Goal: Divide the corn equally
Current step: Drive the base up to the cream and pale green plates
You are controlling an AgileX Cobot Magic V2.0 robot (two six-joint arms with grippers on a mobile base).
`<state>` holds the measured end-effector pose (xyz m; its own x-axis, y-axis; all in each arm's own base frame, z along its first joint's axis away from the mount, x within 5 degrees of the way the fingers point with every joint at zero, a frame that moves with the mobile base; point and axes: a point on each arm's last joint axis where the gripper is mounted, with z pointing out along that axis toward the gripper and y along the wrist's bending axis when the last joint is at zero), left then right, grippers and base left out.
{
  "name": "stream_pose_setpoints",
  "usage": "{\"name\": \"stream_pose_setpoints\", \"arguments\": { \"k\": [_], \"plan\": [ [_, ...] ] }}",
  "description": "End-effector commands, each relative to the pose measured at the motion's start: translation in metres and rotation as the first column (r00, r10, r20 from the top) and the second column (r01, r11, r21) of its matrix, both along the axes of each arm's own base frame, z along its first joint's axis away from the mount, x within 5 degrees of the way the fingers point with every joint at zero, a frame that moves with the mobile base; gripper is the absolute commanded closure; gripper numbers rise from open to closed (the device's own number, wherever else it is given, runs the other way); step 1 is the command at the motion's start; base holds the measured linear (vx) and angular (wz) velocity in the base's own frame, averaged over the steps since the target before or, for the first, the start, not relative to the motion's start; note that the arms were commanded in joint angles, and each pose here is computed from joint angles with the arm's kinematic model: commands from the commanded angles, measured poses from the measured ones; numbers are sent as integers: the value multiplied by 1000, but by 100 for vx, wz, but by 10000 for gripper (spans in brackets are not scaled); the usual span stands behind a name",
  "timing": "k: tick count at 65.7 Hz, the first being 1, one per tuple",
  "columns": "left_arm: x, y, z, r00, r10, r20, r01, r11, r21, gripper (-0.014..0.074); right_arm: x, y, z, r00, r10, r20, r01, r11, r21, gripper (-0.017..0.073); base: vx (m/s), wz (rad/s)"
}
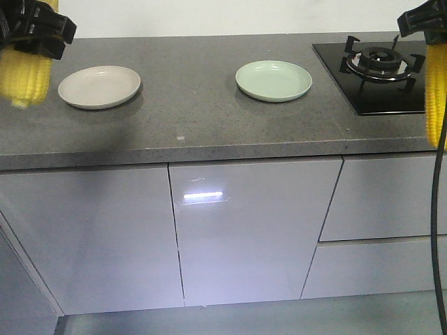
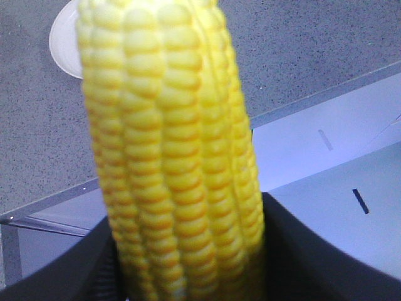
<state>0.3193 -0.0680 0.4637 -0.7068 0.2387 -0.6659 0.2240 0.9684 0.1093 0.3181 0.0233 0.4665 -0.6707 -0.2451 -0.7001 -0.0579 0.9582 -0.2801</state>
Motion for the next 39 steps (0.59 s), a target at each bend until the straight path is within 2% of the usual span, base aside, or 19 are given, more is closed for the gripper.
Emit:
{"name": "stream_pose_setpoints", "arguments": {
  "k": [1,39],
  "plan": [
    [-12,2,23,994,5,109,-2,1000,-28,374,-13,-4,25,992,0,129,1,1000,-10,337,5,-1],
    [-12,2,23,994,5,109,-2,1000,-28,374,-13,-4,25,992,0,129,1,1000,-10,337,10,-2]
  ]
}}
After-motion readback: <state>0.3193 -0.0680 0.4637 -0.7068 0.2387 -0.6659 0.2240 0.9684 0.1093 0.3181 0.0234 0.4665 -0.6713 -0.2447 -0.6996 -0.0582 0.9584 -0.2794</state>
